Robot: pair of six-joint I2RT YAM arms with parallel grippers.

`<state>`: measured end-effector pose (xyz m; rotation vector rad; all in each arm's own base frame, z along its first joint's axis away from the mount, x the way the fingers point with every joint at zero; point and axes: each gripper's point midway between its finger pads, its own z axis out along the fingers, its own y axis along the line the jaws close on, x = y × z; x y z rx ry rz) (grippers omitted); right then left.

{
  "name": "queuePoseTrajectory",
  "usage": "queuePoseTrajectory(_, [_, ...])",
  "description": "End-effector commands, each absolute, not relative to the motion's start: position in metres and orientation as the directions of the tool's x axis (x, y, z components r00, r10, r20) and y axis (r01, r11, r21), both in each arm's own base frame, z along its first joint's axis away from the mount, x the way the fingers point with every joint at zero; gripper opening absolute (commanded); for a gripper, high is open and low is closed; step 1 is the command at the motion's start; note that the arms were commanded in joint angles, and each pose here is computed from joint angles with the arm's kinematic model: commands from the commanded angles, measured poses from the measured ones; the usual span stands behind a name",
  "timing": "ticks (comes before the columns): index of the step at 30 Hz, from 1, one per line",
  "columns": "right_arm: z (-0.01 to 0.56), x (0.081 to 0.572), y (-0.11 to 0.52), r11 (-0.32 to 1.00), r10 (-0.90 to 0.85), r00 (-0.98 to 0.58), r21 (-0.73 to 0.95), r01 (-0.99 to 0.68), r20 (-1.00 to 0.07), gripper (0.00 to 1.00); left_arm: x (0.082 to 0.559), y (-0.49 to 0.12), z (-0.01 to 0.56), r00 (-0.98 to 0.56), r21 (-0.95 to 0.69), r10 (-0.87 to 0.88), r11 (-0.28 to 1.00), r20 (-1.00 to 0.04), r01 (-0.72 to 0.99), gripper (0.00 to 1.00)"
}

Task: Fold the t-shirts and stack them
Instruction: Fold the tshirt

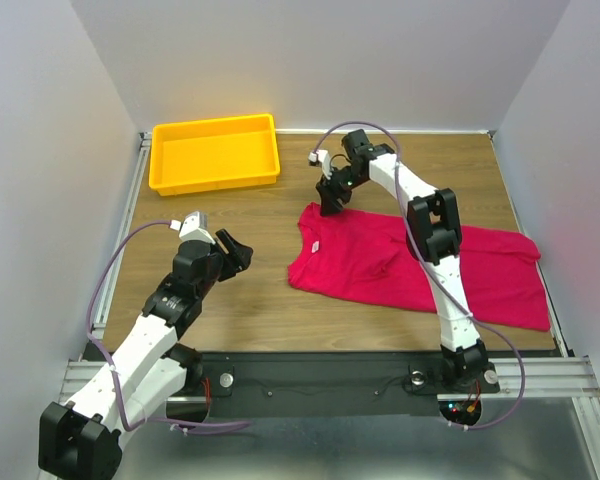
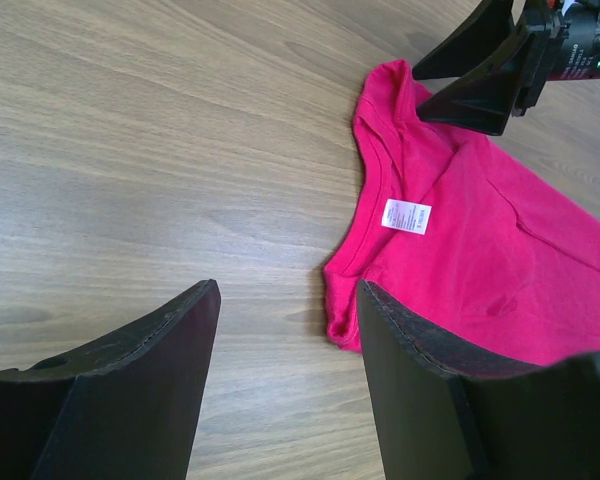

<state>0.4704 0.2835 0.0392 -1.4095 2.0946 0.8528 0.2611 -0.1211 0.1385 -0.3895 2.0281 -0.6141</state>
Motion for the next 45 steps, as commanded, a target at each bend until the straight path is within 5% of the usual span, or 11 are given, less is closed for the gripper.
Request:
queuePoseTrajectory(1, [0.022,0.443,0.295,0.243,-0.687,-0.355,0.261,-0.934,-0.634,0.63,0.267,-0.122,0.158,-0.458,-0.587,-0.521,0.810,-0.720,0.002,0.68])
queuePoseTrajectory(9, [0.010,0.455,0.295,0.329,-0.689,-0.415,0.254,-0.909,-0.594,0.36,0.264,-0.120,0.157,-0.465,-0.581,-0.516,0.814,-0.720,-0.003,0.68])
queuePoseTrajectory(12, [0.016,0.467,0.297,0.375,-0.671,-0.435,0.231,-0.898,-0.600,0.12,0.263,-0.119,0.157,-0.465,-0.578,-0.514,0.816,-0.721,-0.006,0.68])
queuePoseTrajectory(15, [0.027,0.477,0.299,0.401,-0.644,-0.445,0.219,-0.889,-0.622,0.01,0.262,-0.118,0.157,-0.464,-0.576,-0.513,0.818,-0.722,-0.008,0.68])
queuePoseTrajectory(29, [0.094,0.604,0.286,0.765,-0.286,-0.497,0.117,-0.634,-0.819,0.01,0.272,-0.122,0.154,-0.482,-0.544,-0.477,0.839,-0.735,-0.001,0.68])
queuePoseTrajectory(35, [0.133,0.674,0.268,0.929,-0.053,-0.353,0.083,-0.359,-0.934,0.01,0.275,-0.125,0.152,-0.499,-0.538,-0.466,0.843,-0.731,0.002,0.68])
queuePoseTrajectory(45, [0.138,0.717,0.225,0.997,0.006,-0.180,0.020,-0.075,-0.984,0.01,0.291,-0.137,0.156,-0.503,-0.555,-0.469,0.831,-0.726,0.025,0.68])
